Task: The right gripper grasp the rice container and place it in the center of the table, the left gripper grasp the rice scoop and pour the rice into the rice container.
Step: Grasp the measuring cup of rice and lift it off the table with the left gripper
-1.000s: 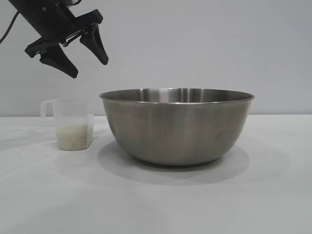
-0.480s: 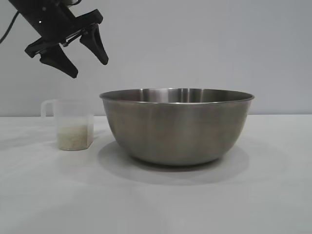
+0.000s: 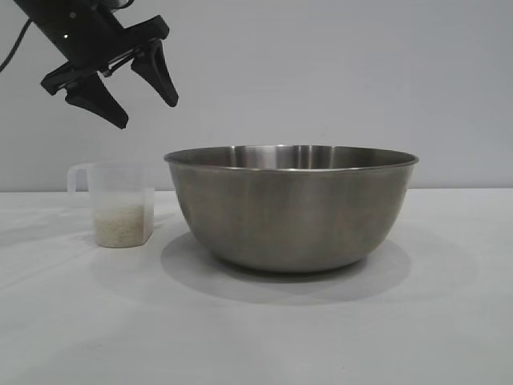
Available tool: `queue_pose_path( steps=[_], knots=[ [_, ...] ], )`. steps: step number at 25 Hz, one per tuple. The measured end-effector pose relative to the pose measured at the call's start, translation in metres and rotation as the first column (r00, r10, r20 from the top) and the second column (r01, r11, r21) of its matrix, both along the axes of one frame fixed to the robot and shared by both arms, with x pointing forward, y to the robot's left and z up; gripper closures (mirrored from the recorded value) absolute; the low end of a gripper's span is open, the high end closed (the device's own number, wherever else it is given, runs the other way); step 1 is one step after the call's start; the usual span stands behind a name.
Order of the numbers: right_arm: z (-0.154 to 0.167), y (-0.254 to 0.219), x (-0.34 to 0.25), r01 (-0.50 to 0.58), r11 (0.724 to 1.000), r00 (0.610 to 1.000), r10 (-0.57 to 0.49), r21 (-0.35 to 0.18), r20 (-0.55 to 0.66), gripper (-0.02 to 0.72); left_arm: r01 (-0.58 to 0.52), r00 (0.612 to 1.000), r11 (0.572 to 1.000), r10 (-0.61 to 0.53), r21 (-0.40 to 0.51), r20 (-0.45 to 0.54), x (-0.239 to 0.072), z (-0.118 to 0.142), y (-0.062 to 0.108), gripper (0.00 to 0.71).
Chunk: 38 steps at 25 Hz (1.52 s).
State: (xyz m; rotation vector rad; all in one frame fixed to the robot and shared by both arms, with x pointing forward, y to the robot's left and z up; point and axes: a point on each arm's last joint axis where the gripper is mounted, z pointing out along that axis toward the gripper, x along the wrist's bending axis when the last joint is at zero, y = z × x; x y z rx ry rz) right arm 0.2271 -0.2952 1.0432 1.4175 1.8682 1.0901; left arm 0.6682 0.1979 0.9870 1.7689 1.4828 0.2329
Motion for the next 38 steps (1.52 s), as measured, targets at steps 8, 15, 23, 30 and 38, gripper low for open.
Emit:
queue_pose_path(
  steps=[8, 15, 23, 30, 38],
  knots=[
    [0.0, 0.001, 0.0, 0.044, 0.999, 0.999, -0.044, 0.0, 0.0, 0.219, 0.011, 1.0, 1.0, -0.011, -0.004, -0.011, -0.001, 0.0, -0.001, 0.203],
    [0.0, 0.002, 0.001, 0.166, 0.986, 0.986, -0.166, 0.0, 0.001, 0.219, 0.097, 0.995, 0.993, -0.097, 0.066, -0.005, -0.004, -0.003, -0.001, 0.203],
    [0.0, 0.002, 0.001, 0.157, 0.988, 0.988, -0.157, 0.001, 0.002, 0.219, 0.11, 0.991, 0.989, -0.117, 0.103, 0.072, -0.019, 0.045, 0.013, 0.203],
    [0.0, 0.002, 0.001, 0.157, 0.988, 0.988, -0.157, 0.001, 0.002, 0.219, 0.167, 0.982, 0.983, -0.173, 0.079, 0.077, -0.057, 0.104, 0.033, 0.203],
    [0.0, 0.002, 0.001, 0.157, 0.988, 0.988, -0.157, 0.001, 0.002, 0.219, 0.234, 0.972, 0.96, -0.23, 0.151, -0.04, -0.103, 0.136, 0.04, 0.203]
  ],
)
